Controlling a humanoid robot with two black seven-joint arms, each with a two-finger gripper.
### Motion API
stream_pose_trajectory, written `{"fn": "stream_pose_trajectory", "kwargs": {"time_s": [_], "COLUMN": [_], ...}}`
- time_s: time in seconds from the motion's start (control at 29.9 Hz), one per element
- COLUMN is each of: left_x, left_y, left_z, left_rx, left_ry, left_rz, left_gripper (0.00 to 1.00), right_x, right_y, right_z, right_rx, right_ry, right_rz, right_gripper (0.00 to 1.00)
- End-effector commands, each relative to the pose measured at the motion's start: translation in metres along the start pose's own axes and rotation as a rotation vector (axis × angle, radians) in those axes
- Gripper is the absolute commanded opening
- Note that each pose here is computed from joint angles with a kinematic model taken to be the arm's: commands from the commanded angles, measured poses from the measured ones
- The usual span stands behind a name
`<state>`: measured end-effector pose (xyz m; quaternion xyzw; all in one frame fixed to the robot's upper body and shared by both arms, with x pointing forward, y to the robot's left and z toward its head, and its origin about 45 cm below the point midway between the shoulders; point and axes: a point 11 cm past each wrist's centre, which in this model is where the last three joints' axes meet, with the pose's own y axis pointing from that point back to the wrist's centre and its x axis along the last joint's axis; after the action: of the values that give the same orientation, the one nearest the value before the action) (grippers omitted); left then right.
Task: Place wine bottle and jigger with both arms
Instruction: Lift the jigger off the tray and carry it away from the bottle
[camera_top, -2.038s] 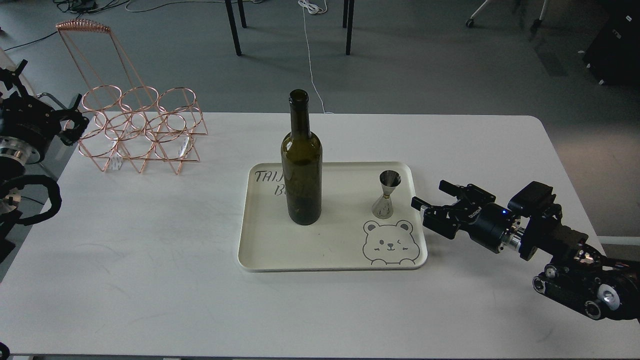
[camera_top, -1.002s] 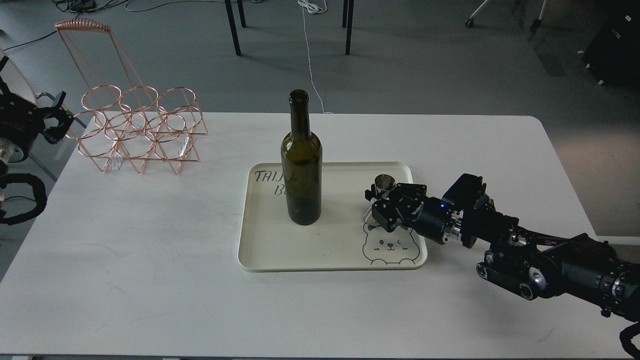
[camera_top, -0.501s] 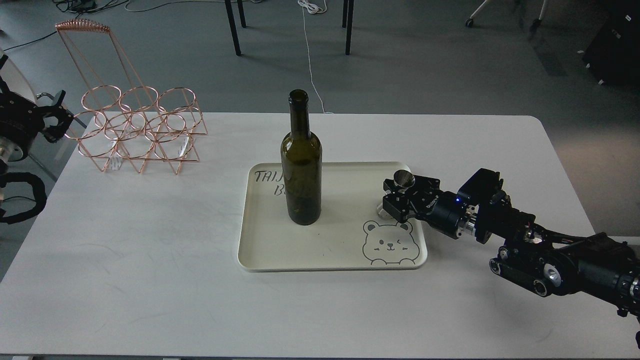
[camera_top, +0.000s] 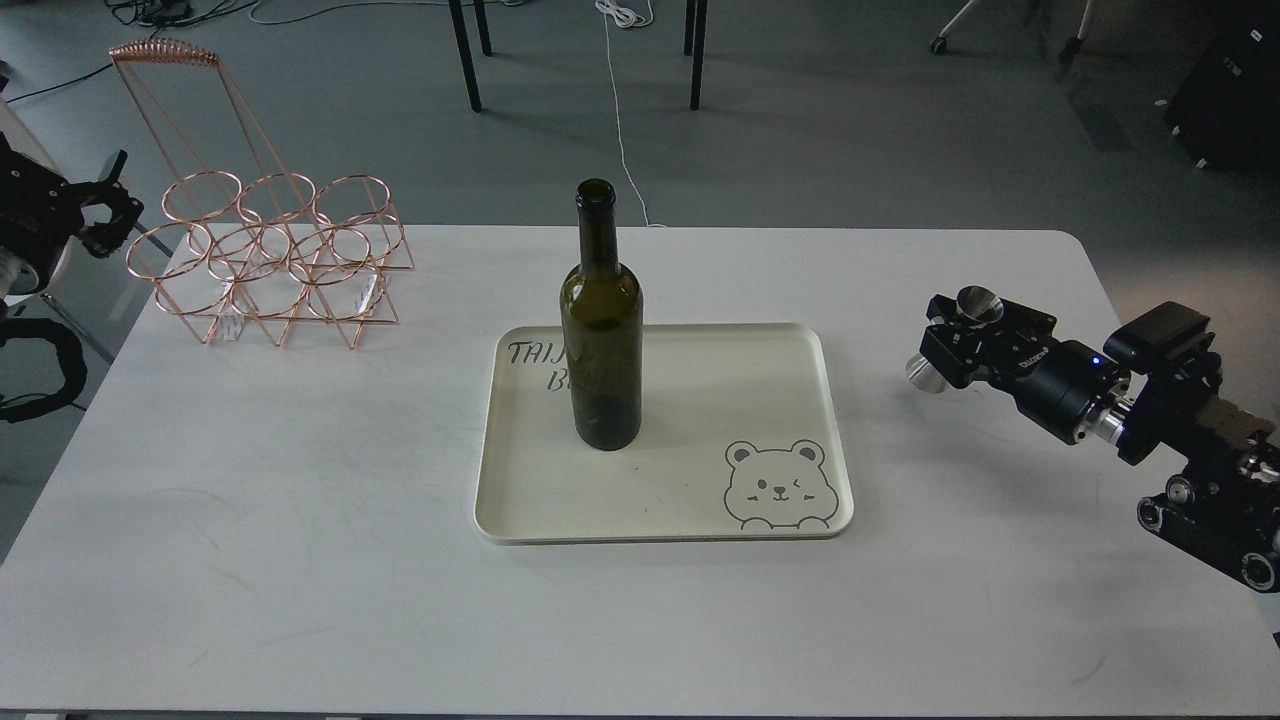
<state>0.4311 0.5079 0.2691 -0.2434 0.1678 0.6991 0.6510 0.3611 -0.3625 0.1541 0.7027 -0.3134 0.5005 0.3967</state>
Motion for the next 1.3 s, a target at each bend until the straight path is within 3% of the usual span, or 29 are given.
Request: {"fn": "stream_pose_trajectory", "kwargs": {"time_s": [0.0, 0.47, 0.6, 0.8, 1.27], "left_x": [0.0, -0.004, -0.004, -0.005, -0.005], "left_y": [0.0, -0.003, -0.003, -0.003, -0.004], "left_z": [0.002, 0.002, 0.003, 0.004, 0.006], "left_rx": [-0.001, -0.005, -0.008, -0.008, -0.015], "left_ry": [-0.003, 0.0, 0.0, -0.001, -0.002], "left_rz": [-0.001, -0.009, -0.01, -0.011, -0.011], "left_gripper": [0.99, 0.99, 0.99, 0.99, 0.99], "right_x": [-0.022, -0.037, -0.036, -0.035, -0.034], "right_y": [0.021, 0.036, 0.036, 0.033, 0.035], "right_z": [0.013, 0.028, 0.03, 0.027, 0.02], "right_rx": [-0.087, -0.15, -0.153, -0.144, -0.12], "right_ry": [-0.097, -0.105, -0.101, -0.106, -0.118], "right_rz": [-0.012, -0.041, -0.039, -0.035, -0.04], "right_gripper": [0.06, 0.15, 0.23, 0.43, 0.45]}}
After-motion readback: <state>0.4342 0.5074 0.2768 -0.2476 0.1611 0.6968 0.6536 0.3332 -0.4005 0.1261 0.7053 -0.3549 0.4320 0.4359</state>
